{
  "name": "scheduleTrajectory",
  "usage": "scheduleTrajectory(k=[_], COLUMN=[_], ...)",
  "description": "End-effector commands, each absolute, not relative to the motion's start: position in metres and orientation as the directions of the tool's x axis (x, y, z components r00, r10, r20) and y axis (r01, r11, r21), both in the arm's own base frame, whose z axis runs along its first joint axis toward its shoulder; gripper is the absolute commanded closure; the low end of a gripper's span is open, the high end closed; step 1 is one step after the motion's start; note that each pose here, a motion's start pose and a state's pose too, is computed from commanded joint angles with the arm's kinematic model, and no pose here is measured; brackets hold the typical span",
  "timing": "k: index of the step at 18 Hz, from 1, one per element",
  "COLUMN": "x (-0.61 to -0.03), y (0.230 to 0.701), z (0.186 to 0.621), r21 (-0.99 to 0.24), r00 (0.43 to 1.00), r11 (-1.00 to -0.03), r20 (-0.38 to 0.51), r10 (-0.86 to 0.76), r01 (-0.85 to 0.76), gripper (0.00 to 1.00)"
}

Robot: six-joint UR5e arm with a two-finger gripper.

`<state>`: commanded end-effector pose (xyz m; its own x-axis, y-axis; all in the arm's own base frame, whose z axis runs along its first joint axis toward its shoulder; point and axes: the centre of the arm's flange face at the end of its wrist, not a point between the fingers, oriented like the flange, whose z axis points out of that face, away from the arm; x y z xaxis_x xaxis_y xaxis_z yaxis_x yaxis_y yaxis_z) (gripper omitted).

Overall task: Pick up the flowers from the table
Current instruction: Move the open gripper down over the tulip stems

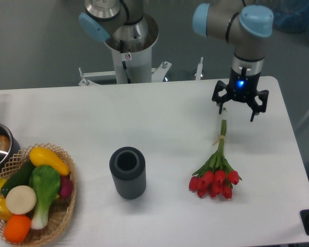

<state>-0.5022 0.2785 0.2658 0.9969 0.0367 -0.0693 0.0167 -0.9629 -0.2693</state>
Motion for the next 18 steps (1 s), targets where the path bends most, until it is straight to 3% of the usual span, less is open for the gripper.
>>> scheduleTrajectory(k=[3, 18], x=[-0.509, -0.519], y=[0.282, 0.32], z=[0.237, 0.188], r21=[-0.257, -0.243], r00=[0.999, 0.999], r11=[-0.966, -0.97], r20=[-0.023, 0.04], r10=[0.03, -0.022], r01=[0.023, -0.012], gripper=[0.0, 0.0])
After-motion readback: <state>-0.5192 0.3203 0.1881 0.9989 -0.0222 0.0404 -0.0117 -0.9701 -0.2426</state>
